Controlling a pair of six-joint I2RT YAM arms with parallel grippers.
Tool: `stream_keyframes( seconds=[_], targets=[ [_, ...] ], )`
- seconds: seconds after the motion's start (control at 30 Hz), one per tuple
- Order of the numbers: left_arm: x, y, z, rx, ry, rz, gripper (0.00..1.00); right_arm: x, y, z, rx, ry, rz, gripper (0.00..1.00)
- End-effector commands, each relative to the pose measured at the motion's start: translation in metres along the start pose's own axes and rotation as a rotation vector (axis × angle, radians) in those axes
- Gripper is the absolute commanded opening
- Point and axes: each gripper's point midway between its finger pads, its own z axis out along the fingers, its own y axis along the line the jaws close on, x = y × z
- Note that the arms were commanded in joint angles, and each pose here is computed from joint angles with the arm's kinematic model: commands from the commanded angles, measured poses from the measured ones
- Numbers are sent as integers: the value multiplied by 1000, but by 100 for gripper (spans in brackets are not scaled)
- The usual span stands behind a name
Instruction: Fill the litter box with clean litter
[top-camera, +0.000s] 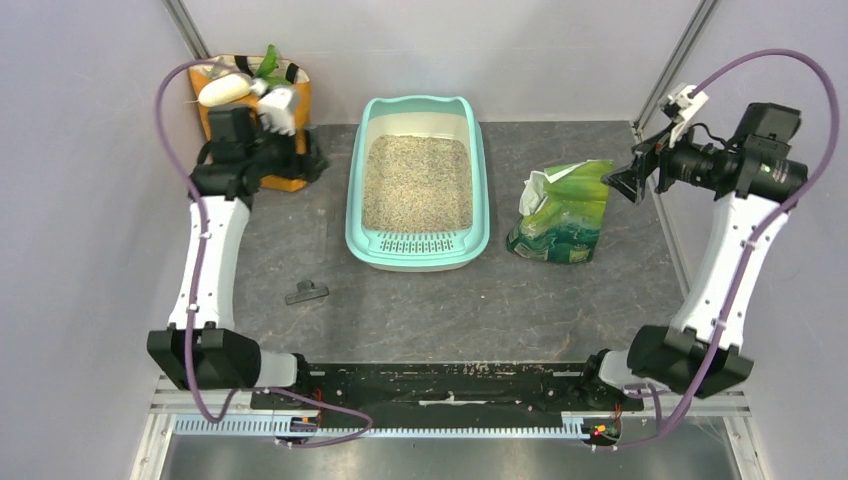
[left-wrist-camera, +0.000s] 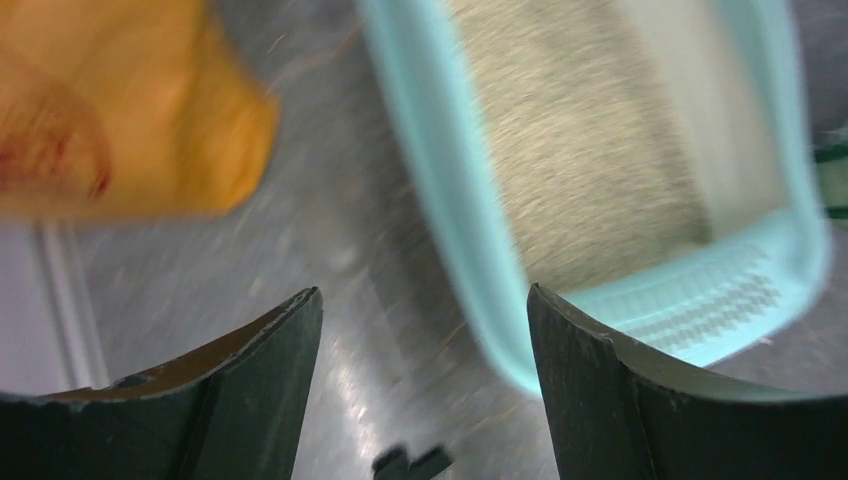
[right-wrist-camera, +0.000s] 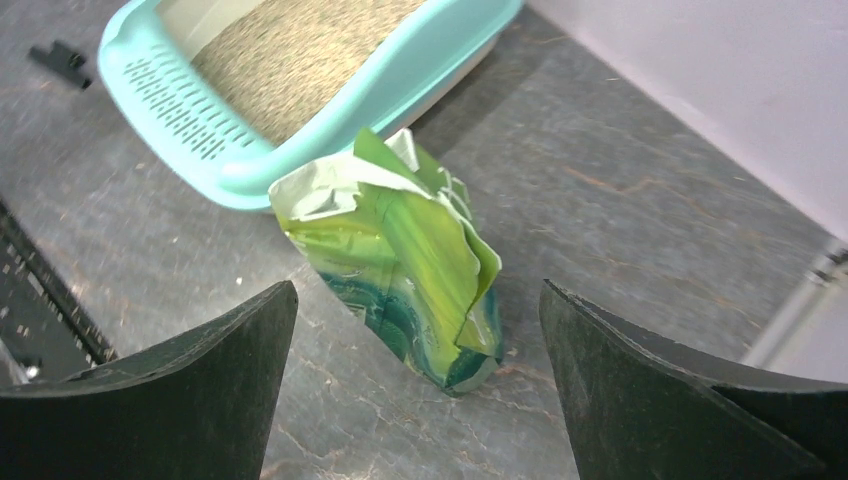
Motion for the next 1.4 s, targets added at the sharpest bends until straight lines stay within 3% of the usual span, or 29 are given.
stream_keyframes(
  seconds=[0.0,0.2,0.33,0.57,0.87,1.17,1.3,1.37],
  targets=[
    [75,50,-28,-231,142,-156,79,-30,10,-17,125,-53,56,97],
    [144,76,1,-379,232,-306,76,-29,35,-14,102,-33,57,97],
    [167,67,34,-296,276,-419,73,-21,38,-7,95,6,97,97],
    [206,63,77,-299,365,-429,73,-17,25,3,198,10,184,97],
    [242,71,109,-408,449,-420,66,-30,36,1,137,-11,91,97],
    [265,89,109,-522,536,-433,37,-31,41,10,81,-11,84,97],
    [224,86,93,-444,450,-433,6,-31,55,16,-6,-16,60,97],
    [184,73,79,-358,356,-396,2,-31,62,19,-40,-24,25,97]
  ],
)
